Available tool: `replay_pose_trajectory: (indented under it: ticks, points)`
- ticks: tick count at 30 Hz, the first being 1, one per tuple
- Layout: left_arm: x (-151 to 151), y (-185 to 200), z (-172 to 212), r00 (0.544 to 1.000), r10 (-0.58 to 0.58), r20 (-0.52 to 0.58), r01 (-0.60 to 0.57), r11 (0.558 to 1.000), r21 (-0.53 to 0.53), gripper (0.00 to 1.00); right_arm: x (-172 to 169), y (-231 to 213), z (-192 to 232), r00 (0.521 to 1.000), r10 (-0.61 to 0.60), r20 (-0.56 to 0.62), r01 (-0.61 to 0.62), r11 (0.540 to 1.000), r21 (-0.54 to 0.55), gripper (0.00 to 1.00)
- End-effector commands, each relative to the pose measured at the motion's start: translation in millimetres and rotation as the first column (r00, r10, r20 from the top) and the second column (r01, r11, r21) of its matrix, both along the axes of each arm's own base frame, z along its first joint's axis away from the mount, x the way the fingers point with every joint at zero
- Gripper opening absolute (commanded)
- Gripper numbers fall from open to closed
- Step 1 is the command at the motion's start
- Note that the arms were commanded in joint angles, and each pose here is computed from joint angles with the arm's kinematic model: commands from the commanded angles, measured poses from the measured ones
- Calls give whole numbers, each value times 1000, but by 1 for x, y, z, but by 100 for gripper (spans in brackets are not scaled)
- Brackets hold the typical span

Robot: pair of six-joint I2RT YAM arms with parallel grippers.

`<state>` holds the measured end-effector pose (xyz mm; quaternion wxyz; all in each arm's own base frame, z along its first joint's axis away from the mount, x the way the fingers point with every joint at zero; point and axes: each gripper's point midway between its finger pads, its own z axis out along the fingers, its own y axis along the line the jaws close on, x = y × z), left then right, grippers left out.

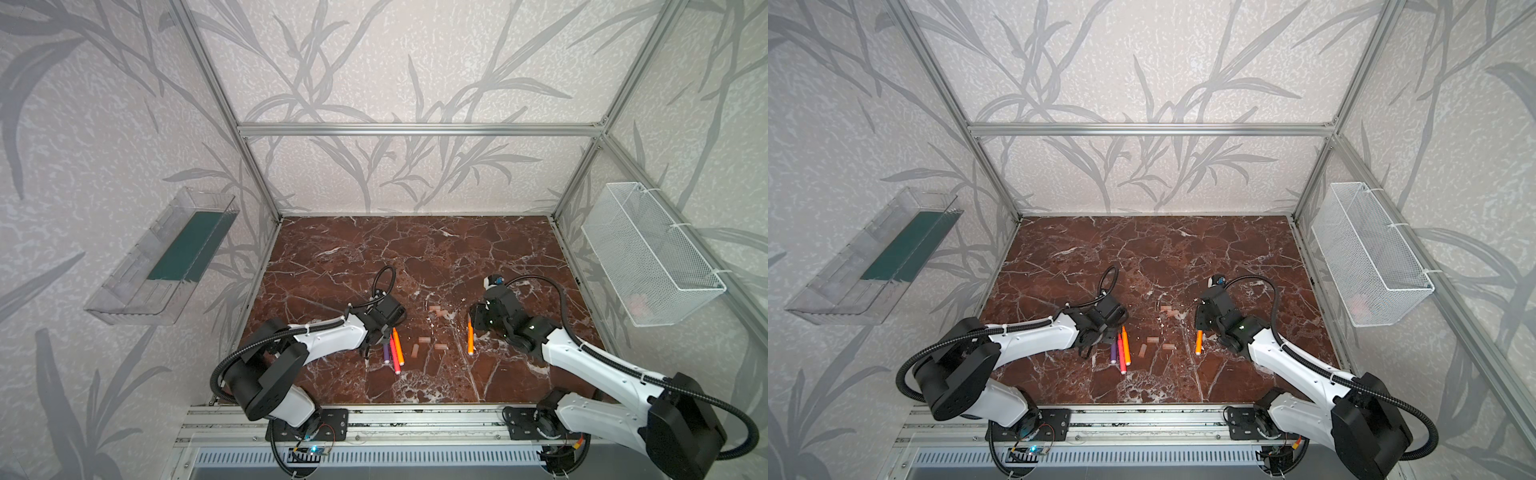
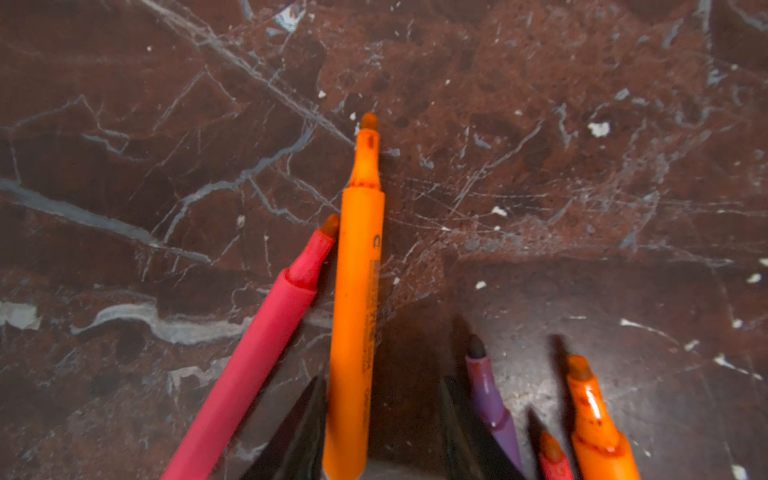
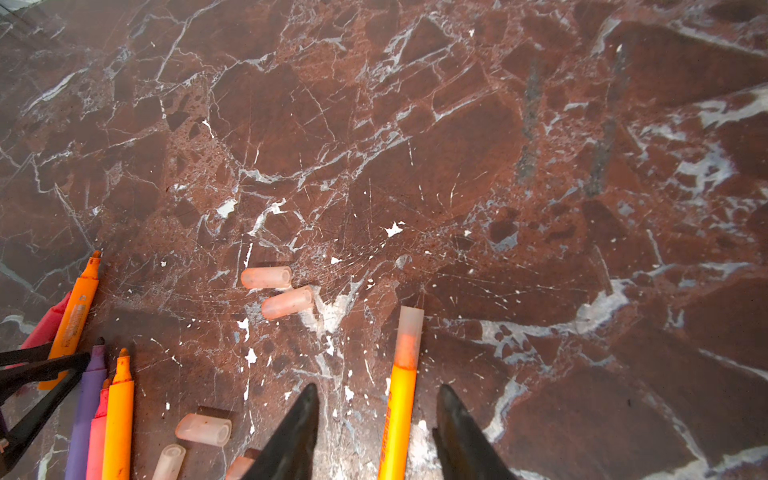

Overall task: Insert the pens into the pen caps
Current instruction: 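Grasp another orange highlighter with the left gripper and lift it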

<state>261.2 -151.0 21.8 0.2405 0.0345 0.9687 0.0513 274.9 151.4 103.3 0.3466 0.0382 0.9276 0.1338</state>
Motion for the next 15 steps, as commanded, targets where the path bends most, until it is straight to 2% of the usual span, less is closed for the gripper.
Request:
replay_pose_trajectory:
  ticks: [1,15]
  points:
    - [3,-3,-1,1000,4,-20,-4,1000,0,42,4,1,9,1000,-1,29,1,1000,11,46]
    - [4,-8,-7,999,4,-34,-4,1000,-14,23,3,2,12,999,-1,39,0,999,38,46]
